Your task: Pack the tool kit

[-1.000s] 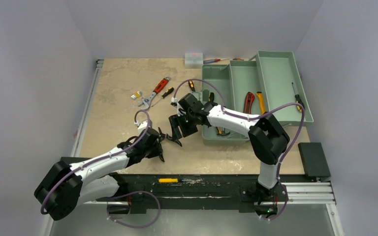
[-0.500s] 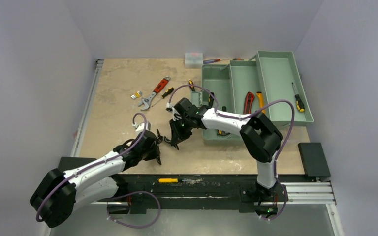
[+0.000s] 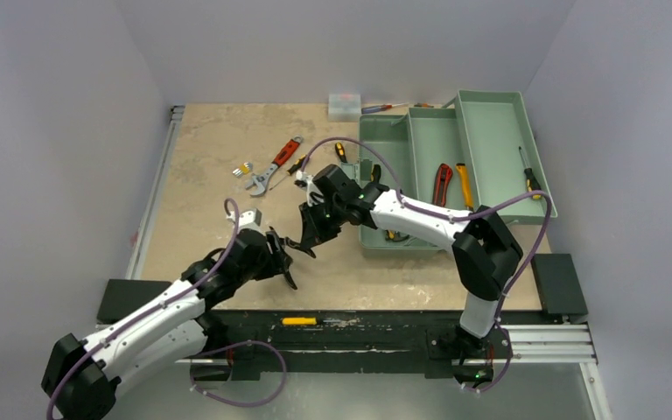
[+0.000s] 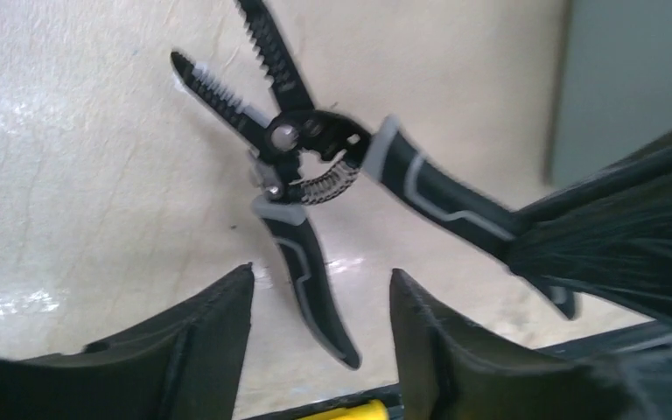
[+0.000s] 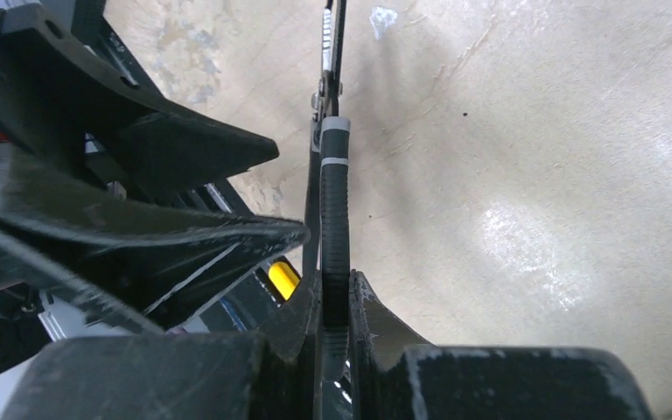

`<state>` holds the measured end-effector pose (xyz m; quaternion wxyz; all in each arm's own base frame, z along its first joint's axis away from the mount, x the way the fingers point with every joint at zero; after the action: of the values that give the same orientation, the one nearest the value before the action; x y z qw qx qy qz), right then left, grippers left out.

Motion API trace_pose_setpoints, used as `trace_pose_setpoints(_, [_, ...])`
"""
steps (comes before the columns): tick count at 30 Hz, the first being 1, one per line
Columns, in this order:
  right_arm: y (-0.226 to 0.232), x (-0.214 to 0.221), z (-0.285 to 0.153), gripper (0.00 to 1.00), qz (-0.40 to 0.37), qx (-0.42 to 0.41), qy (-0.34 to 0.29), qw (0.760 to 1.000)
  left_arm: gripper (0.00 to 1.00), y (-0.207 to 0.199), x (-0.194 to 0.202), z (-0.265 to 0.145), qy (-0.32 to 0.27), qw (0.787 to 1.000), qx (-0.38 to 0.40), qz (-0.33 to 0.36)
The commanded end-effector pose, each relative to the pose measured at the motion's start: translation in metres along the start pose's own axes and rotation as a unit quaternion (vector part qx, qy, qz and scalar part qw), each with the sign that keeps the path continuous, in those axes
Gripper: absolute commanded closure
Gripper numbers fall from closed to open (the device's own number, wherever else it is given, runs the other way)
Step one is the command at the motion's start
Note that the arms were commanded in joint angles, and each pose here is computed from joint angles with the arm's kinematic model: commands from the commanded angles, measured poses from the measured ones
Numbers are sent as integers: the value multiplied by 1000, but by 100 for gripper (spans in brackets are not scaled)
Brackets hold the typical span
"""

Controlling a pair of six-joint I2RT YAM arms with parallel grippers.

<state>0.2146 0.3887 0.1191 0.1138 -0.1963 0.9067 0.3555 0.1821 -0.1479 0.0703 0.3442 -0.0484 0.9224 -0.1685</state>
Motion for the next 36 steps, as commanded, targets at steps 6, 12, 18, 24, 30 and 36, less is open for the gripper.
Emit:
trace_pose_setpoints(6, [23, -52, -56, 100, -19, 0, -98, 995, 29, -24, -51, -49, -66, 997, 39, -8])
trace_pose_setpoints(12, [18, -70, -86, 100, -15, 5, -132, 991, 29, -19, -63, -65, -86, 996, 25, -13])
trace_pose_setpoints(18, [11, -65, -81, 100, -11, 2, -123, 992, 30, -14, -55, -57, -72, 997, 11, -16])
trace_pose_setpoints(24, [12, -73, -99, 100, -7, 7, -144, 989, 31, -15, -52, -54, -68, 997, 15, -16])
trace_pose_setpoints(30, [6, -98, -162, 100, -20, 43, -213, 976, 33, -14, -54, -55, -69, 998, 7, -9])
trace_pose_setpoints(36, [-24, -108, -226, 100, -18, 162, -280, 946, 35, -13, -45, -45, -48, 999, 1, -8])
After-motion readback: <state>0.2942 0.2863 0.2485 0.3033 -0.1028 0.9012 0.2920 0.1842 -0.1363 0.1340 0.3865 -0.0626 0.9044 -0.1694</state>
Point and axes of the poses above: each gripper's point midway between its finger pads, its own z axis out along the fingers, its own y axis along the line the jaws close on, x = y × z, the point moved 1 cm from there along -z, back along the fingers, and after that the axes turned 8 degrees about z, right-handed, at the moved point
